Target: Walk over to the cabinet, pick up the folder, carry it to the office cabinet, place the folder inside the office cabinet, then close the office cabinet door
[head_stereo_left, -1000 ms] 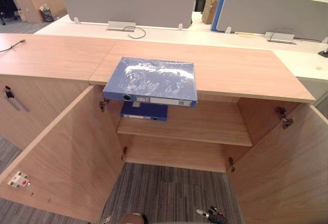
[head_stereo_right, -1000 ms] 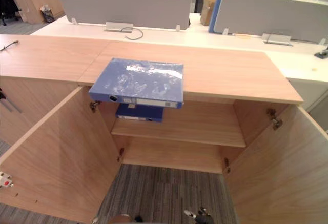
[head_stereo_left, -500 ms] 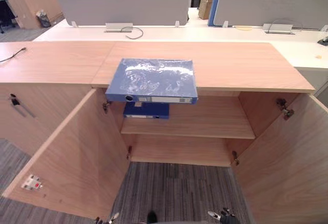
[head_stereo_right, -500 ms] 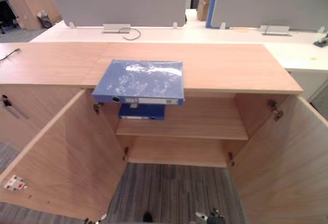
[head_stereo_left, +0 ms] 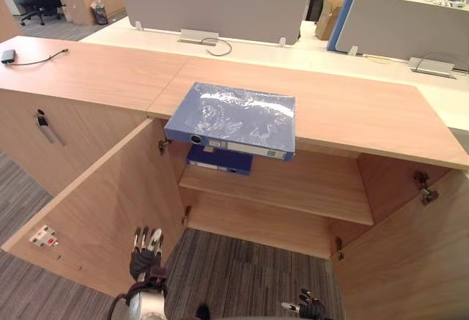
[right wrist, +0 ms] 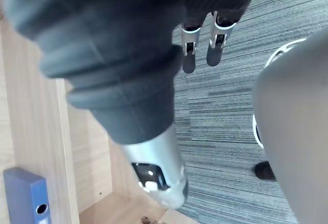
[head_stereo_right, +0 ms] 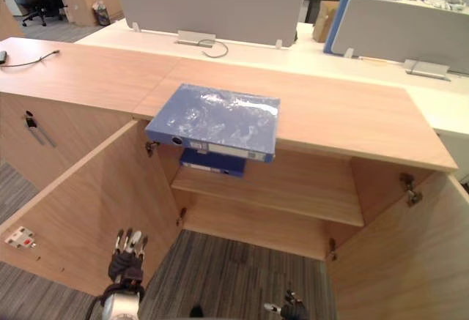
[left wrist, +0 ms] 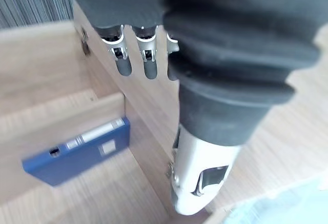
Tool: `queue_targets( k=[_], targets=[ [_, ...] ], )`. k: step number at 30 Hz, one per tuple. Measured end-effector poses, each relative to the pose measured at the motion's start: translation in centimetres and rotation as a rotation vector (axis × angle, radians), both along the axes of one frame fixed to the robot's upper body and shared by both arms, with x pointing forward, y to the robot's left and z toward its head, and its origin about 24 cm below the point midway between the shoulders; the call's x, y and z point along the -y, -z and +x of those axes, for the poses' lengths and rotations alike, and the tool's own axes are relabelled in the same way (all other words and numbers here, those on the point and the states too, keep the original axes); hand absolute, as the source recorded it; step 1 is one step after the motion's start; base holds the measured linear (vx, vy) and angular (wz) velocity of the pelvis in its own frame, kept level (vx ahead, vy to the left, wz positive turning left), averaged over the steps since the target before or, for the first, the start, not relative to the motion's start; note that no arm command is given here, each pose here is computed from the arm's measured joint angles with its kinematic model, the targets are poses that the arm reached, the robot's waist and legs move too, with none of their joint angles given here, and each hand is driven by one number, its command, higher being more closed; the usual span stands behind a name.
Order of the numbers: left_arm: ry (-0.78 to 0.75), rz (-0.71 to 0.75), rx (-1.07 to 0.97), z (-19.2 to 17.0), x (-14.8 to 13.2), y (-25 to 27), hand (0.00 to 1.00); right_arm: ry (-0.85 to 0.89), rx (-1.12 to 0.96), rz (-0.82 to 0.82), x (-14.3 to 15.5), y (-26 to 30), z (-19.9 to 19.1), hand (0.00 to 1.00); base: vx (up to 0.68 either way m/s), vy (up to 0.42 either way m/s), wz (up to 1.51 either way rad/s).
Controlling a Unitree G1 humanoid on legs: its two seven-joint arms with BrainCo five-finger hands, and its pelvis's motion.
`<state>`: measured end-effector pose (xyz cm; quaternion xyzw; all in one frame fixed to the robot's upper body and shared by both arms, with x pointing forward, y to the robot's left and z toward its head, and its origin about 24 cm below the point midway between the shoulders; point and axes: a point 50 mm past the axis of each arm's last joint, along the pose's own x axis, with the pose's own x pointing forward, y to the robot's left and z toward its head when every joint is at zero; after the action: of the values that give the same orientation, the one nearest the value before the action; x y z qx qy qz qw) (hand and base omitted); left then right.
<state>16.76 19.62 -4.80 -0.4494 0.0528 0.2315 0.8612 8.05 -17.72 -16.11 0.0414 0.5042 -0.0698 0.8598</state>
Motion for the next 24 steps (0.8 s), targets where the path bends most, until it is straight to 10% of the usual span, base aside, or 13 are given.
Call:
queue_targets(
  k=[9,24],
  targets=[
    [-0.005,0.079,0.34,2.5,1.2,-8.8,0.0,-0.036,-0.024,0.022,-1.5,0.3,-0.3,0.0,0.12,-0.029,0.12],
    [-0.203,1.311,0.246,2.7,2.1,-16.6,0.0,-0.076,-0.05,0.036,-2.2,0.5,-0.8,0.0,-0.04,0.001,-0.01]
  ],
)
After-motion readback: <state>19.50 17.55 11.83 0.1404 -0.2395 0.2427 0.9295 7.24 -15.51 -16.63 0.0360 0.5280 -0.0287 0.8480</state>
